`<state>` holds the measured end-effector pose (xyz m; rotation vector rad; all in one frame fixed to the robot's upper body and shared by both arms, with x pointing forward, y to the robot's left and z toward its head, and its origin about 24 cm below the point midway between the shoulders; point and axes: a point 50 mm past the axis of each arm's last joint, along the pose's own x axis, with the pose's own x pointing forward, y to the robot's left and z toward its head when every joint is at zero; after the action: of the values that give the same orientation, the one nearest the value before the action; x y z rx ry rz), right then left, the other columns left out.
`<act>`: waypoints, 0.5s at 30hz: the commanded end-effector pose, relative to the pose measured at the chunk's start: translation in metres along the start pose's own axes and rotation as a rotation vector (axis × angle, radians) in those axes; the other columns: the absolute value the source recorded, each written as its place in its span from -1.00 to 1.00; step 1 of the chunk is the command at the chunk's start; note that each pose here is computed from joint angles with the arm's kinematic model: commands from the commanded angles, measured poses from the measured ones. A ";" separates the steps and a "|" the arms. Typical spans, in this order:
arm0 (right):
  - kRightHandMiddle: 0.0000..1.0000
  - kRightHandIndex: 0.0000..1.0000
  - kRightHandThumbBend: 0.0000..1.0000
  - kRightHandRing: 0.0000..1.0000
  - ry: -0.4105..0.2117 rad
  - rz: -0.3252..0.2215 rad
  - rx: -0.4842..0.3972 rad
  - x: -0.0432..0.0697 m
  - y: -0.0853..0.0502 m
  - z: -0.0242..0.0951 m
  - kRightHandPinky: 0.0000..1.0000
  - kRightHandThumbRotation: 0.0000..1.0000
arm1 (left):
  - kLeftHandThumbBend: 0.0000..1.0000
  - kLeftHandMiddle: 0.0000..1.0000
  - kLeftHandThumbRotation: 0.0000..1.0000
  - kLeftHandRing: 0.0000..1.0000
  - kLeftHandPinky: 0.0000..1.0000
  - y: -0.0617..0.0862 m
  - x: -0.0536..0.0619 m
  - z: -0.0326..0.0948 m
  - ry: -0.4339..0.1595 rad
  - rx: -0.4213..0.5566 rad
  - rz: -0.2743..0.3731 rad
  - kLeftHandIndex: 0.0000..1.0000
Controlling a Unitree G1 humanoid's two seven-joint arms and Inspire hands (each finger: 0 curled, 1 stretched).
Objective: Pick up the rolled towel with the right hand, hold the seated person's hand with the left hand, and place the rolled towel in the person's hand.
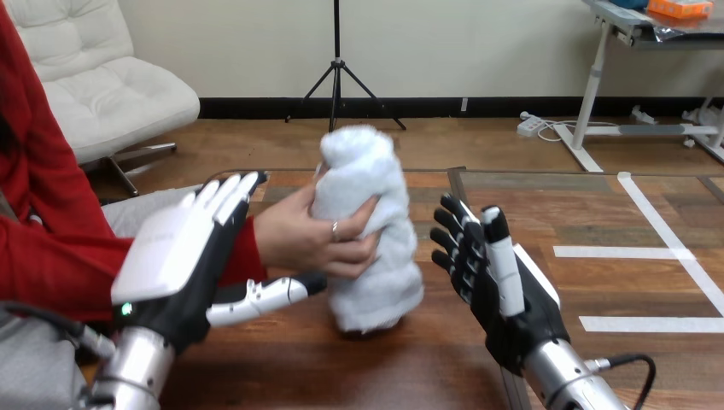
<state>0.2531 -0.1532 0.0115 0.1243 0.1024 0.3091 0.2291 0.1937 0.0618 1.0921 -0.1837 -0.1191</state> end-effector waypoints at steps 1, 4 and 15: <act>1.00 1.00 1.00 1.00 -0.094 0.013 -0.040 0.003 -0.004 0.024 1.00 1.00 | 1.00 0.99 1.00 1.00 1.00 0.005 0.003 0.012 -0.060 -0.018 0.070 0.98; 1.00 1.00 1.00 1.00 -0.091 0.006 -0.039 0.001 -0.005 0.023 1.00 1.00 | 1.00 1.00 1.00 1.00 1.00 0.002 0.001 0.012 -0.057 -0.023 0.070 0.99; 0.98 0.99 1.00 1.00 -0.098 -0.006 -0.045 -0.009 -0.010 0.022 1.00 1.00 | 1.00 1.00 1.00 1.00 1.00 -0.006 -0.006 0.014 -0.047 -0.071 0.069 1.00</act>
<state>0.2451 -0.1621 0.0107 0.1110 0.1059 0.2954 0.2175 0.1870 0.0496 1.0474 -0.1673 -0.1121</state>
